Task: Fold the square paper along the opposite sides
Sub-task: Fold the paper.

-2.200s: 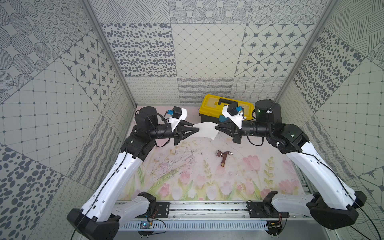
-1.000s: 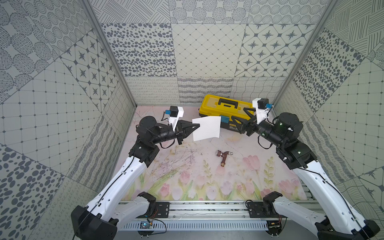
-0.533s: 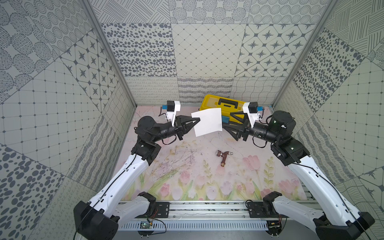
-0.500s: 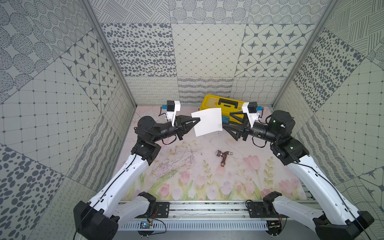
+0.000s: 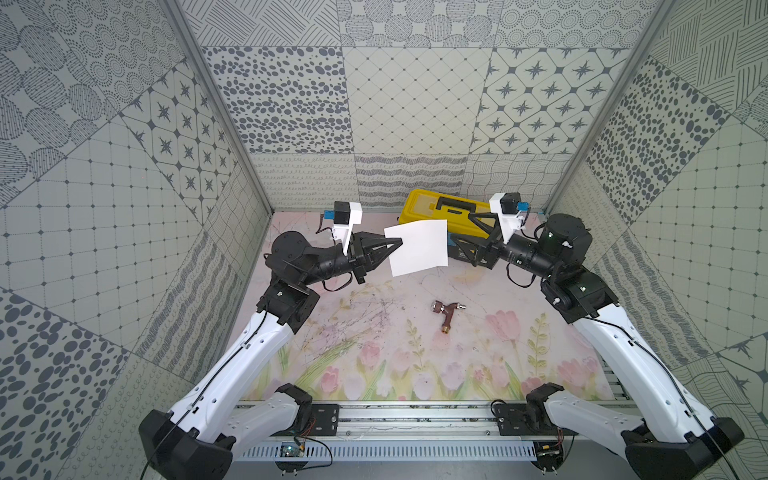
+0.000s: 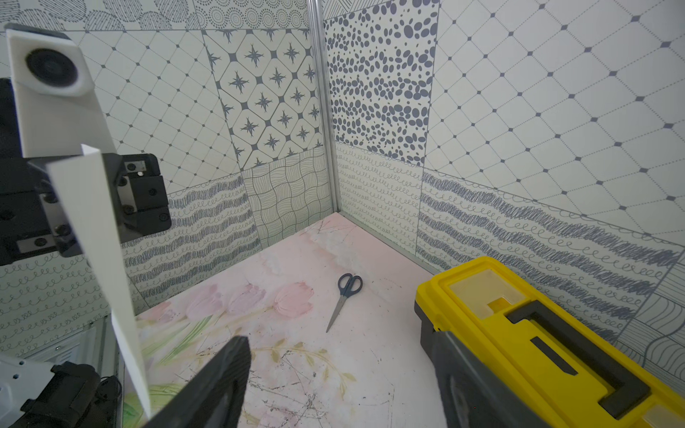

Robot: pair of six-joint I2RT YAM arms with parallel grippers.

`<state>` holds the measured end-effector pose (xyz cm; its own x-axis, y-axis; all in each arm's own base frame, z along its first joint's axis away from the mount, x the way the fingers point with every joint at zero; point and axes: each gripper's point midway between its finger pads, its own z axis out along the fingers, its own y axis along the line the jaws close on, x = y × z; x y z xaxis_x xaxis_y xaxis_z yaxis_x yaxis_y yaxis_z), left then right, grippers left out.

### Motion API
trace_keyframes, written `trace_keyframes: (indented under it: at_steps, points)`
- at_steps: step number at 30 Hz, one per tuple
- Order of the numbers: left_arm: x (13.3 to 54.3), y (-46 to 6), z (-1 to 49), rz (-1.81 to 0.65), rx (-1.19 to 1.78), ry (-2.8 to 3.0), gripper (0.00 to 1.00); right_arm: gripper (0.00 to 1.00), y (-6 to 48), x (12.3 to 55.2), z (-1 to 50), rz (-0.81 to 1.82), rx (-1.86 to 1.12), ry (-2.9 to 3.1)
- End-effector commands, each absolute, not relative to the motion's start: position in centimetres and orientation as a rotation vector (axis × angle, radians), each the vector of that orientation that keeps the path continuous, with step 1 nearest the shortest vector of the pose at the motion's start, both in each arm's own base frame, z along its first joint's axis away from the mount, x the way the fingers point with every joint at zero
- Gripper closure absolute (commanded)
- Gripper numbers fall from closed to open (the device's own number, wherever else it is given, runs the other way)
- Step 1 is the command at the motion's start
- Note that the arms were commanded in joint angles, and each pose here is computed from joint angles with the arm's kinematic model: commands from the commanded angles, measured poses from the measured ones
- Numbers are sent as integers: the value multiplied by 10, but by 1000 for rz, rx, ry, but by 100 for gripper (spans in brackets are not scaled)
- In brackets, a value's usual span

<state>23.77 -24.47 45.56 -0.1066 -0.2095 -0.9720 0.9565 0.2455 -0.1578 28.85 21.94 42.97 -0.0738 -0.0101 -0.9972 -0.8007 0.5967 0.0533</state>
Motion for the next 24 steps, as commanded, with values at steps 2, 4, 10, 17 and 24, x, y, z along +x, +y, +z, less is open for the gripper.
trace_keyframes:
  at_steps: [2, 4, 10, 17, 24]
  points:
    - [235, -247, 455, -1166, 848, 1261, 100, 18, 230, 278, 447, 850, -760, 1451]
    - [237, -247, 454, -1160, 841, 1269, 100, 18, 235, 269, 448, 902, -801, 1439]
    - [245, -246, 452, -1129, 814, 1283, 100, 19, 246, 242, 449, 957, -897, 1407]
    - [252, -245, 450, -1107, 790, 1296, 100, 19, 258, 226, 442, 981, -959, 1408]
    - [255, -246, 447, -1098, 790, 1311, 100, 19, 271, 219, 439, 1009, -996, 1410]
